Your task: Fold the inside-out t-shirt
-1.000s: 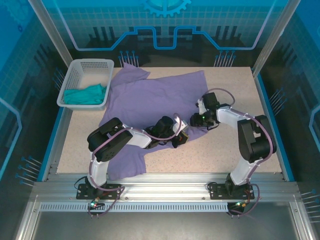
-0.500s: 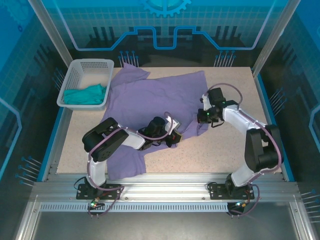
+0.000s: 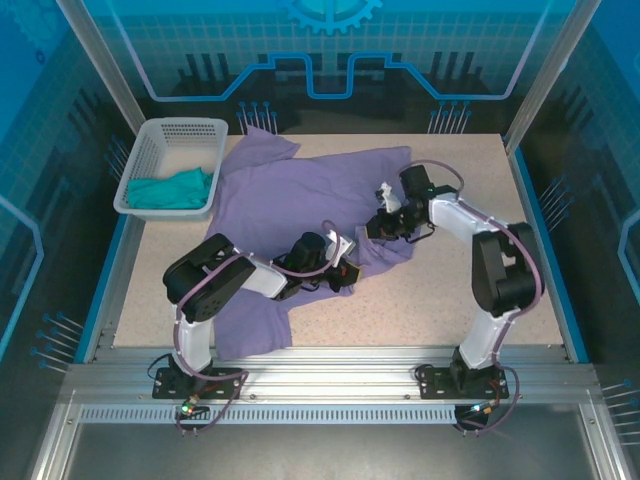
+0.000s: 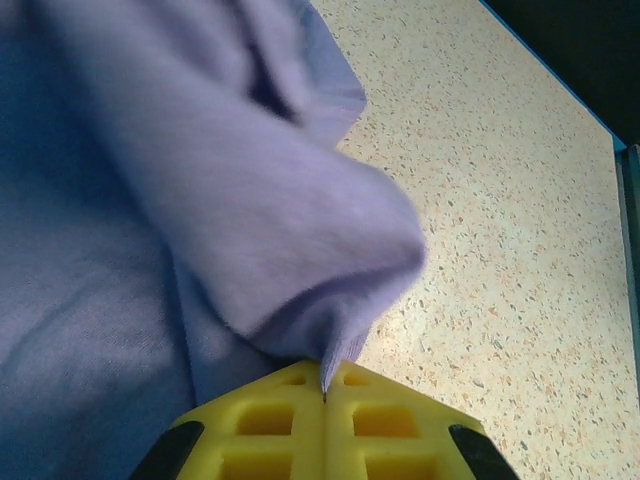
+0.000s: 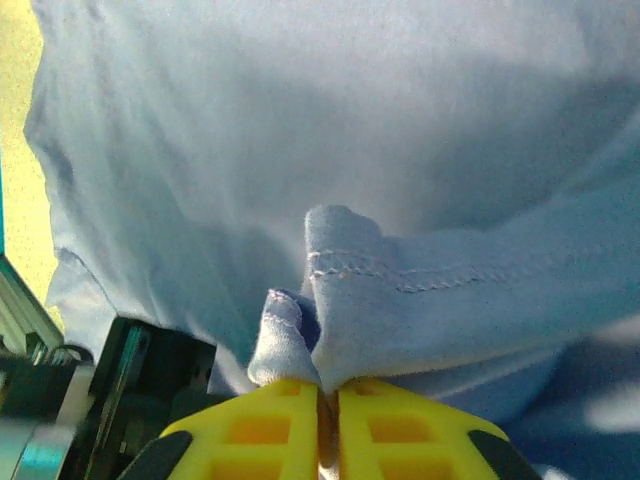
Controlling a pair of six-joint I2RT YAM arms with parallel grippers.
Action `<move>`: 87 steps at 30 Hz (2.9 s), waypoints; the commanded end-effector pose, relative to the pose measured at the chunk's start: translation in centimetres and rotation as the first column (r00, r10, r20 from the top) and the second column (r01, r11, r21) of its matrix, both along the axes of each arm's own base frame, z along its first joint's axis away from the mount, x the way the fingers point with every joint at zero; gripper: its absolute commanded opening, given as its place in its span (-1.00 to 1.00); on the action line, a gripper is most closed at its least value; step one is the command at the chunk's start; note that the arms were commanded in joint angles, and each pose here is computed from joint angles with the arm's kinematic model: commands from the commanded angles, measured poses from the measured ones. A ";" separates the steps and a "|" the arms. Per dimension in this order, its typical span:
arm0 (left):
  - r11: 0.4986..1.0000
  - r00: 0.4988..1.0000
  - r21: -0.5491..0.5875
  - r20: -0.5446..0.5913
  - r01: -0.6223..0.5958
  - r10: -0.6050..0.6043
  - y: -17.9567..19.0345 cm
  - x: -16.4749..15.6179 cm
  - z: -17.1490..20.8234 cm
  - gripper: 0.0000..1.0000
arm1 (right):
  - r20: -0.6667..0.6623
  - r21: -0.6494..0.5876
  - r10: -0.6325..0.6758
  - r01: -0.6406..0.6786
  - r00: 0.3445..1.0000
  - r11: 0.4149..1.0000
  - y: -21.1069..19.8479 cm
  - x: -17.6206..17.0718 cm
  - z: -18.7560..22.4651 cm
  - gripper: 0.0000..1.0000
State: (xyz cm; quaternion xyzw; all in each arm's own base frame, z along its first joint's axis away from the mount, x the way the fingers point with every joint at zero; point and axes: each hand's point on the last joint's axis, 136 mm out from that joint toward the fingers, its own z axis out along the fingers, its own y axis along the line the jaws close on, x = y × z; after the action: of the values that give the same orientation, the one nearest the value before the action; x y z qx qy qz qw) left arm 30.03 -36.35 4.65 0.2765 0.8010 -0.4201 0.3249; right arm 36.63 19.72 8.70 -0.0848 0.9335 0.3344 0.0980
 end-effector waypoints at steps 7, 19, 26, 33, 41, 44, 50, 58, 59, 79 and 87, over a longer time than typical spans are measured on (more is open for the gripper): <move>1.000 1.000 -0.019 -0.014 0.017 -0.017 0.0 -0.5 0.0 -1.00 | 0.141 -0.350 -0.060 0.107 0.988 0.931 -5.7 1.6 0.0 -0.38; 1.000 1.000 -0.022 -0.015 0.022 -0.022 -0.2 -0.3 -0.1 -1.00 | 0.162 -0.507 0.117 -0.019 0.980 0.862 -5.6 -3.7 -1.9 -0.14; 1.000 1.000 -0.022 -0.019 0.020 -0.021 -0.2 -0.3 -0.1 -1.00 | 0.153 -0.556 0.165 -0.053 0.974 0.829 -4.5 -2.3 -3.2 -0.16; 1.000 1.000 -0.021 -0.017 0.022 -0.022 -0.2 -0.4 -0.1 -1.00 | 0.162 -0.565 0.174 -0.053 0.971 0.823 -4.0 -1.1 -3.7 -0.41; 1.000 0.999 -0.022 -0.023 0.022 -0.022 -0.3 -0.4 0.0 -1.00 | 0.164 -0.477 0.127 -0.034 0.978 0.878 -5.4 -2.6 -1.1 -0.96; 0.999 0.999 -0.029 -0.027 0.024 -0.024 -0.5 -0.4 0.2 -1.00 | 0.158 -0.363 0.058 0.004 0.986 0.932 -6.7 -4.0 0.9 -0.98; 0.999 0.999 -0.034 -0.027 0.029 -0.030 -1.0 -0.2 0.3 -1.00 | 0.156 -0.190 -0.055 0.085 0.986 0.978 -8.7 -5.6 3.5 -1.00; 0.998 0.998 -0.009 -0.013 0.065 -0.065 -2.9 0.1 0.5 -1.00 | 0.101 -0.174 -0.084 0.101 0.991 0.980 -9.4 -7.1 3.9 -1.00; 0.997 0.997 -0.008 -0.013 0.071 -0.071 -3.1 0.1 0.5 -1.00 | 0.096 -0.175 -0.087 0.103 0.992 0.979 -9.5 -7.3 3.9 -1.00; 0.996 0.995 -0.047 -0.063 -0.077 0.074 0.5 0.3 4.9 0.04 | 0.175 -0.222 -0.477 0.506 0.862 0.833 -18.2 -3.8 3.1 -1.00; 0.877 0.822 0.161 -0.305 -0.453 0.480 12.5 1.2 2.2 0.06 | 0.201 -0.148 -0.621 0.650 0.758 0.745 -23.4 -1.6 2.7 -1.00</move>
State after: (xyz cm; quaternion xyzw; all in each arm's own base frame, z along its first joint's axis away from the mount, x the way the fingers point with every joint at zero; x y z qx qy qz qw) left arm 32.37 -28.08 9.78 0.0987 0.8590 -0.3888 0.3182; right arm 33.95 -2.33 11.45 0.1804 0.9397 0.1647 0.2394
